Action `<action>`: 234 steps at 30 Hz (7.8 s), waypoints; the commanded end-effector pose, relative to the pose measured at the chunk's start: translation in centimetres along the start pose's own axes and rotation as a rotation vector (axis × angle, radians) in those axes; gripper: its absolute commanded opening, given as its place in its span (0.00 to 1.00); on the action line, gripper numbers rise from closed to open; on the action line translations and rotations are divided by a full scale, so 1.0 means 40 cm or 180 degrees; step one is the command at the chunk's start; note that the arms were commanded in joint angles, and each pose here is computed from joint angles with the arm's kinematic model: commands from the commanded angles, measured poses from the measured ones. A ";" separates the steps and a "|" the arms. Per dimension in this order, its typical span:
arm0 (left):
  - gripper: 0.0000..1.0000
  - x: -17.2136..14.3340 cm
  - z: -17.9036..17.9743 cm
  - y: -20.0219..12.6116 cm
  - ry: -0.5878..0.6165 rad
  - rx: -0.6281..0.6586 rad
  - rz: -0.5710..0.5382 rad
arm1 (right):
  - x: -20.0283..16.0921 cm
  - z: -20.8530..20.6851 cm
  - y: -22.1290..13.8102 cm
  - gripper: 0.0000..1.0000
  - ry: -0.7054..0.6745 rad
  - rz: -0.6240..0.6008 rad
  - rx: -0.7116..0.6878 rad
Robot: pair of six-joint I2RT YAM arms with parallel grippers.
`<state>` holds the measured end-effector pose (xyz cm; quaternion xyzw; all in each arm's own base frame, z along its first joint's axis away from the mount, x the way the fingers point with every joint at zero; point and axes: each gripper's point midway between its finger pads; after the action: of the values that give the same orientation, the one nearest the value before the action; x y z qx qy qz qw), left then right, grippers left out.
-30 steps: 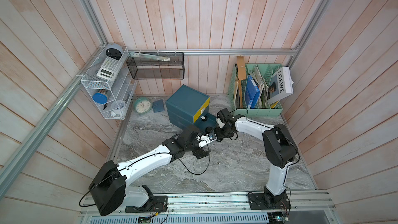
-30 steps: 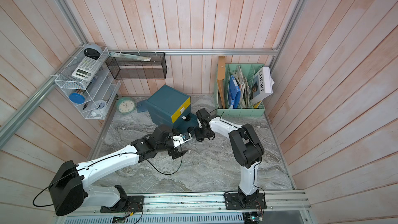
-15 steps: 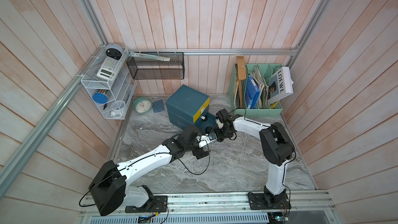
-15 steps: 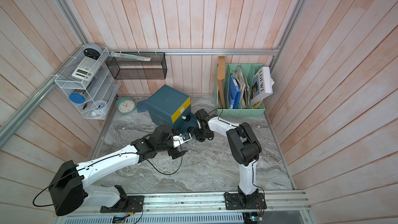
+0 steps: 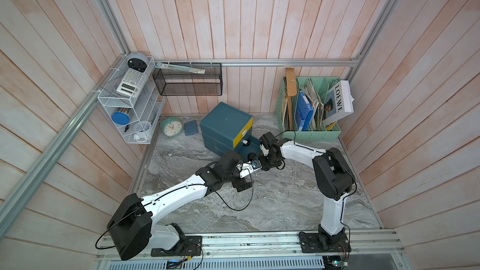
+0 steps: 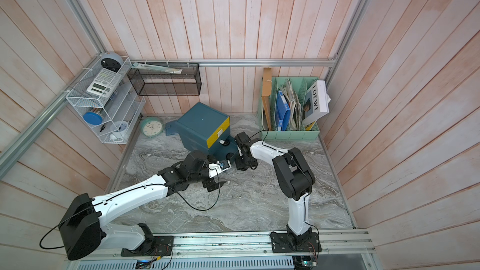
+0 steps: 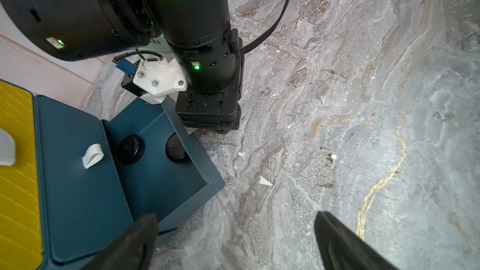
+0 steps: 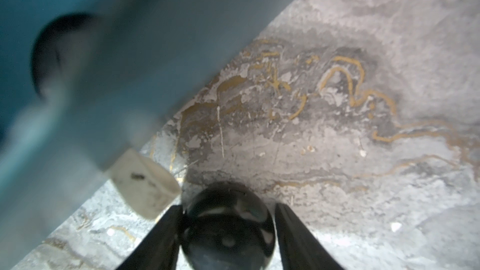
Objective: Put the bluetooth earphones in the drawer according to color
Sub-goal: Pick up the Bluetooth earphone from the center of the board, then place the bluetooth earphone in the drawer, then close the drawer in the storage box.
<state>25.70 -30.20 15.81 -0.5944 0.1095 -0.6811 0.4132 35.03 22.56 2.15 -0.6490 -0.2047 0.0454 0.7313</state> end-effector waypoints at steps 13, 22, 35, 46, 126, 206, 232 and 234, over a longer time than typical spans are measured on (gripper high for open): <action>1.00 0.025 0.015 -0.010 -0.0014 0.0083 -0.0064 | -0.011 -0.016 -0.028 0.45 -0.0047 0.0013 -0.0193; 1.00 0.054 0.044 -0.027 -0.0106 0.0270 -0.0207 | 0.008 -0.015 -0.061 0.00 -0.0042 -0.0115 -0.0197; 1.00 0.109 0.138 -0.096 -0.0417 0.0683 -0.0593 | 0.101 0.003 -0.199 0.00 -0.0029 -0.0733 -0.0114; 1.00 0.098 0.221 -0.137 -0.0580 0.1091 -0.0634 | 0.200 0.084 -0.275 0.00 -0.0058 -0.1176 0.0332; 1.00 0.061 0.262 -0.130 -0.0684 0.1240 -0.0476 | 0.224 0.171 -0.116 0.66 0.0106 -0.0790 0.0893; 0.26 0.000 0.469 -0.121 -0.1887 0.1609 -0.0738 | 0.114 0.071 -0.120 0.00 0.0609 -0.1053 0.0969; 0.26 0.005 0.461 -0.133 -0.1800 0.1596 -0.0736 | 0.194 0.135 -0.111 0.00 0.0707 -0.1082 0.1383; 0.26 0.006 0.465 -0.139 -0.1810 0.1642 -0.0752 | 0.198 0.141 -0.105 0.00 0.0714 -0.1075 0.1392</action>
<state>40.41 -20.94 24.85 -0.6471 -0.2637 -0.5408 0.4683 38.62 28.47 7.99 -0.4539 -0.2083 -0.1025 0.8603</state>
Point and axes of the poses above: each gripper's point midway between its finger pads, its own y axis out along the fingers, its own z axis along the line the jaws close on, x = y × z, and after that the axes turned 4 degrees about -y, right-handed
